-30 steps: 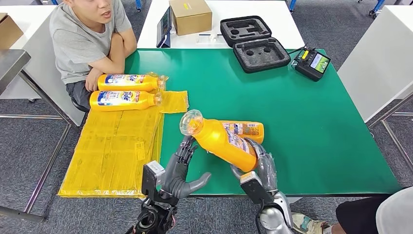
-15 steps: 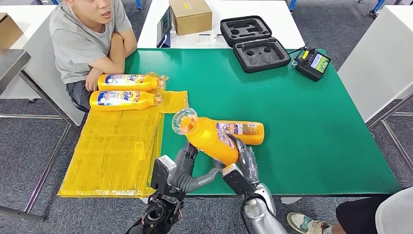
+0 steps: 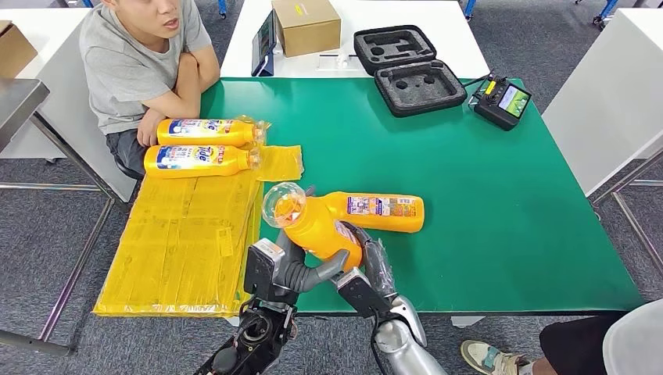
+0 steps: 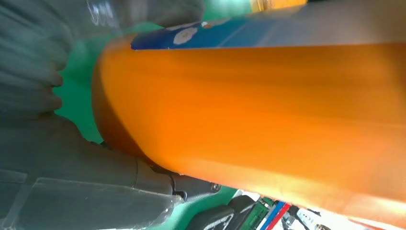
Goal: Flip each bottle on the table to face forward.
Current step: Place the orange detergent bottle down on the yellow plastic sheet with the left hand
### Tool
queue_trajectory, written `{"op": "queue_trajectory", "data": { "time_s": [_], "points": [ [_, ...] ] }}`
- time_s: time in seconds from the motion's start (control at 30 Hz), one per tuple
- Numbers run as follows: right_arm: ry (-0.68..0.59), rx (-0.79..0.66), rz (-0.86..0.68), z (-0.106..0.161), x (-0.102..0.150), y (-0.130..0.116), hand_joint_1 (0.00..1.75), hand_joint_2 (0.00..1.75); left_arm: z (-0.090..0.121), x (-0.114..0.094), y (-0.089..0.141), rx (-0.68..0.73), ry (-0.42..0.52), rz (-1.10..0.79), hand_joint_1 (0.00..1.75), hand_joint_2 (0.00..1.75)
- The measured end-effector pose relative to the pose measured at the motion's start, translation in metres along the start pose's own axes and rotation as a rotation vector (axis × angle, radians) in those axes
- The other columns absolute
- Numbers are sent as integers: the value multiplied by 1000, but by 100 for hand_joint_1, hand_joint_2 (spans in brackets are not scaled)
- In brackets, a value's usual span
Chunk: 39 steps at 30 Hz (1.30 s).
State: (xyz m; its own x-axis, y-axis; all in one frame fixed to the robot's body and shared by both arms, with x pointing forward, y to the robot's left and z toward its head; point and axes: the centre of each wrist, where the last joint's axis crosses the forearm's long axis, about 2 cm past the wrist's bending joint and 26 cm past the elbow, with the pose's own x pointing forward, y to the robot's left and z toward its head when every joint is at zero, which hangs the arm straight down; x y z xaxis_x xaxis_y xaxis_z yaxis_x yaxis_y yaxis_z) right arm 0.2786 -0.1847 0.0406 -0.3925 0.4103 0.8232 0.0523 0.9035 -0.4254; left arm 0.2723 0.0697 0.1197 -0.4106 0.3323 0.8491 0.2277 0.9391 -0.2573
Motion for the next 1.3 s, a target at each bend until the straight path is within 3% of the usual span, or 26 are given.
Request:
{"op": "queue_trajectory", "data": {
  "time_s": [0.87,0.9,1.0,1.07,1.3],
  "points": [
    [50,19,-10,11,-9,2,175,175,7,-1,-7,-44,30,76,2,175],
    [50,19,-10,11,-9,2,175,175,8,-1,-7,-44,30,77,36,175],
    [51,20,-10,11,-9,2,175,175,8,-1,-7,-45,31,77,164,175],
    [51,20,-9,11,-9,2,175,175,8,-1,-8,-48,35,78,175,175],
    [45,23,-8,10,-9,2,175,175,3,-3,-9,-80,52,81,172,175]
  ]
}}
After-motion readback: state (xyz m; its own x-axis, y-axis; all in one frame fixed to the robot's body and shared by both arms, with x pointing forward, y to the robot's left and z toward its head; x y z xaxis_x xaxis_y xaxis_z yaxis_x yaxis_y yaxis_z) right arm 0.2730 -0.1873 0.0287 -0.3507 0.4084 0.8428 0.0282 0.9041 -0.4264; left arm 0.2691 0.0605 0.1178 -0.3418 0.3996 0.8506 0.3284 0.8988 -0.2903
